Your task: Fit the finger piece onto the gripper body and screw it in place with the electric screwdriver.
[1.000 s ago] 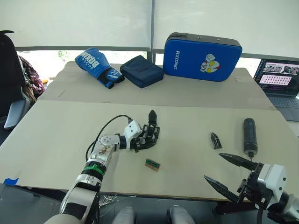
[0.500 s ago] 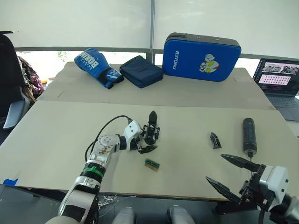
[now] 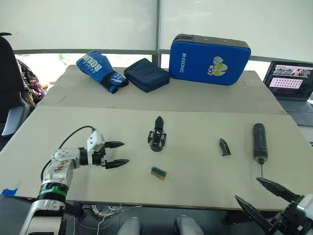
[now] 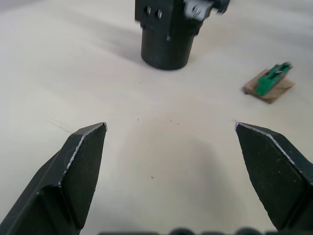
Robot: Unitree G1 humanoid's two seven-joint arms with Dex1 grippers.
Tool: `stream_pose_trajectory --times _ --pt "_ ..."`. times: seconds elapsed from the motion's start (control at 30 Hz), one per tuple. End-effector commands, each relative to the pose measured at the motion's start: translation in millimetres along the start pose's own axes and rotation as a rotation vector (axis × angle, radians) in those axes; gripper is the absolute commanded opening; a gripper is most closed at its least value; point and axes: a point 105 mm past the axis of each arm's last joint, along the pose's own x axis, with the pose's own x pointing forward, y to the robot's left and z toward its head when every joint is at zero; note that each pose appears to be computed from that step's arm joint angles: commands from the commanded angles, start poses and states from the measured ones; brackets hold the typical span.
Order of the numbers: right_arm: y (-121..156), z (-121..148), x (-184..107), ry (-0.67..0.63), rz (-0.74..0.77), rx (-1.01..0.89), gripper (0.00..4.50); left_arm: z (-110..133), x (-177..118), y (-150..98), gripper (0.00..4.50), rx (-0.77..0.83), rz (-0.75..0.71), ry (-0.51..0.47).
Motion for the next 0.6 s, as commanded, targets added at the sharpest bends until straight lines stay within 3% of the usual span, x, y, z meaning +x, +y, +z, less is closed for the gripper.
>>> stream_pose_trajectory --times 0.03,0.27,0.5,0.6 --pt "-10 4 -7 -0.018 -0.1 -0.016 4.5 45 -9 -4 4.46 0.108 -0.021 -0.117" --pt "-18 39 31 -0.119 -0.069 0.011 4.5 82 -9 -25 4.46 0.096 -0.094 -0.182" --pt "-65 47 96 0.218 -0.054 0.078 4.5 108 3 -35 4.46 0.139 -0.125 -0.23" --pt "-77 49 112 0.331 -0.053 0.096 4.5 111 7 -35 4.46 0.143 -0.123 -0.235"
